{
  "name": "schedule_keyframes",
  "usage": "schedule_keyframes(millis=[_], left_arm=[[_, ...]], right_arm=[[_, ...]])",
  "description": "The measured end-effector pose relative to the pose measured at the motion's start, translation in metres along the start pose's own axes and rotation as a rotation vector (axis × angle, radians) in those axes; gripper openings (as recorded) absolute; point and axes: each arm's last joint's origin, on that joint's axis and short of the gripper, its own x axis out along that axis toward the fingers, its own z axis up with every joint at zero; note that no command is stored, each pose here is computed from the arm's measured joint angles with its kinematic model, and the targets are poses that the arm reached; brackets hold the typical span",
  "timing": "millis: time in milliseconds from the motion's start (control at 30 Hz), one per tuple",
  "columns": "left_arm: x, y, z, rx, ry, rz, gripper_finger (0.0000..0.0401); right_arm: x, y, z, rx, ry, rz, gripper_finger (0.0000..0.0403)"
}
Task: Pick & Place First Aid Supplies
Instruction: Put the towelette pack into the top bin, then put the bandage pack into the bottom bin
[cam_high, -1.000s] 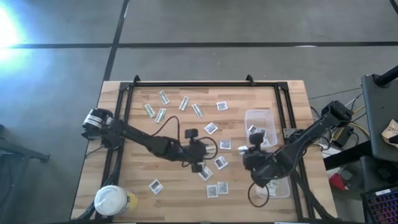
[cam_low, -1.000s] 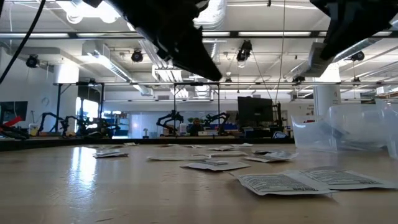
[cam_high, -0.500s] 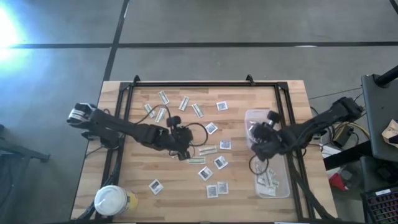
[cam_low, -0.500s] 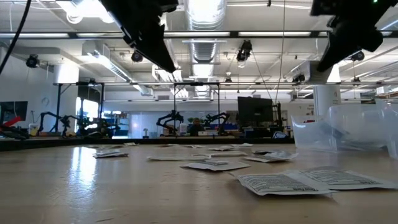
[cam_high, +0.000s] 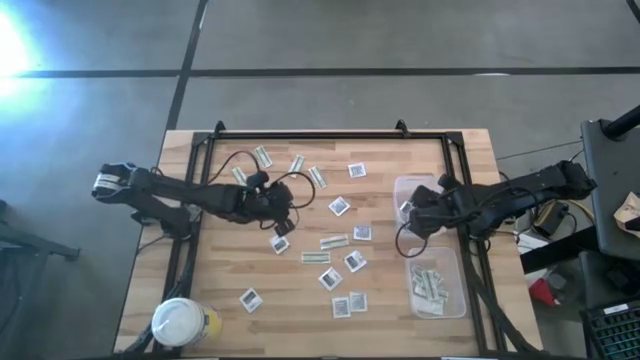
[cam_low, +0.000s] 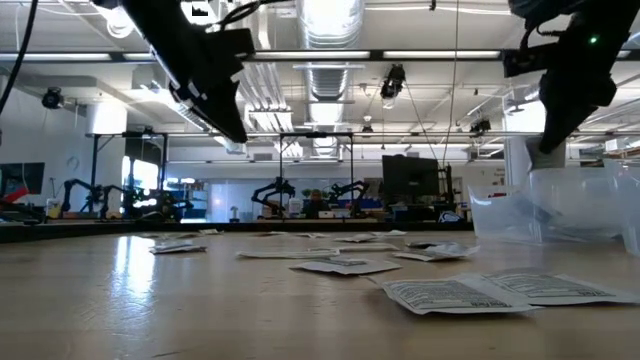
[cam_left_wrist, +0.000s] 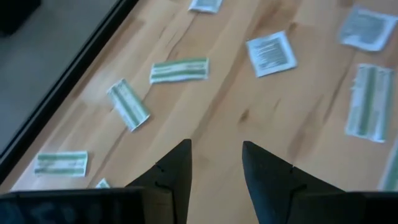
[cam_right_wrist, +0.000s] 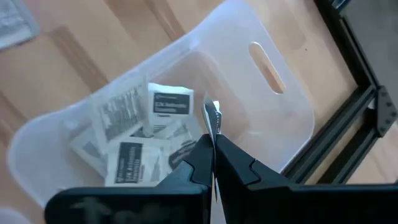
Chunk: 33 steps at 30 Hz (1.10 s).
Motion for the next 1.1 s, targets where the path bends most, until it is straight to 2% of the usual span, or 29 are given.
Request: schedule_keyframes(millis=[200,567,867,1100], left_arm=[[0.009,0.012,-0.009,-0.03,0.026,0.04,0.0135],[0.027,0.035,-0.029,-0.127,0.1,0.156,0.0135],[0.044,0.053,-0.054,-0.39,0.163,0.251,0.0136],[0.051,0.055,-0.079,-0.421,0.211,0.282,0.0133]], right_arm=[[0.008,0.002,0.003,0.016,0.041,0.004,0.0019],[0.01,0.0,0.006,0.005,0.028,-0.007,0.0099],[0.008,-0.001,0.007,0.005,0.024,0.002,0.0122],[0.008,0.0,0.007,0.006,0.024,0.005,0.0128]])
